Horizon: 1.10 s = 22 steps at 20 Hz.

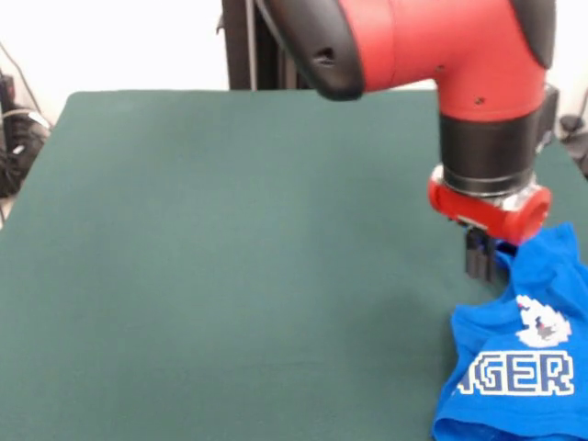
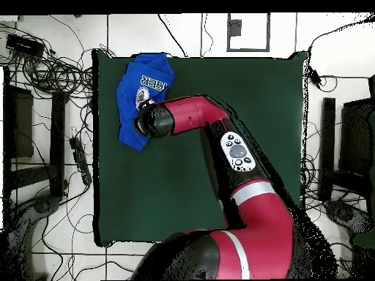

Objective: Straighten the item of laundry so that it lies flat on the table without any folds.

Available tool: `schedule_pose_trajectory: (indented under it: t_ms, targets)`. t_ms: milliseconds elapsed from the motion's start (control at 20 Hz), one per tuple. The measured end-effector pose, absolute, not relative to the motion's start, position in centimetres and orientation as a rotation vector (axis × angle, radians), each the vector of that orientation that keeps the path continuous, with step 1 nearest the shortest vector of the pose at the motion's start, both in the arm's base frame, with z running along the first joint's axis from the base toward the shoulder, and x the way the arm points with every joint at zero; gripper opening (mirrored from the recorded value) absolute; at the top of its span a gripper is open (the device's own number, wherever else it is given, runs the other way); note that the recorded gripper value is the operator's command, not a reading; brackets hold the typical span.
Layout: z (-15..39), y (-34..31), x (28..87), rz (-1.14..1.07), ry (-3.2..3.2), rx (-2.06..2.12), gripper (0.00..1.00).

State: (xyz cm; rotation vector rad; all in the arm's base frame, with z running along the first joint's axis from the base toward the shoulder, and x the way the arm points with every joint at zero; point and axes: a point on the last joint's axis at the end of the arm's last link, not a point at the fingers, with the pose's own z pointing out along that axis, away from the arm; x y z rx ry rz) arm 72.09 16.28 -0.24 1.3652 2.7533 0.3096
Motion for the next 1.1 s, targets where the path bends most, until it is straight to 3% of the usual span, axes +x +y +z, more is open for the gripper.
schedule_pose_trajectory:
  t_ms: [400, 950, 1000, 1100]
  targets:
    - [-0.5, 12.1, 73.9, 0.342, 2.668, 1.429, 0.0]
    - [1.1, 12.0, 75.9, 0.442, 2.558, 1.379, 0.0]
    - [1.5, 11.8, 76.1, 0.445, 2.551, 1.377, 1.0]
    - [1.6, 11.8, 76.2, 0.448, 2.548, 1.381, 1.0]
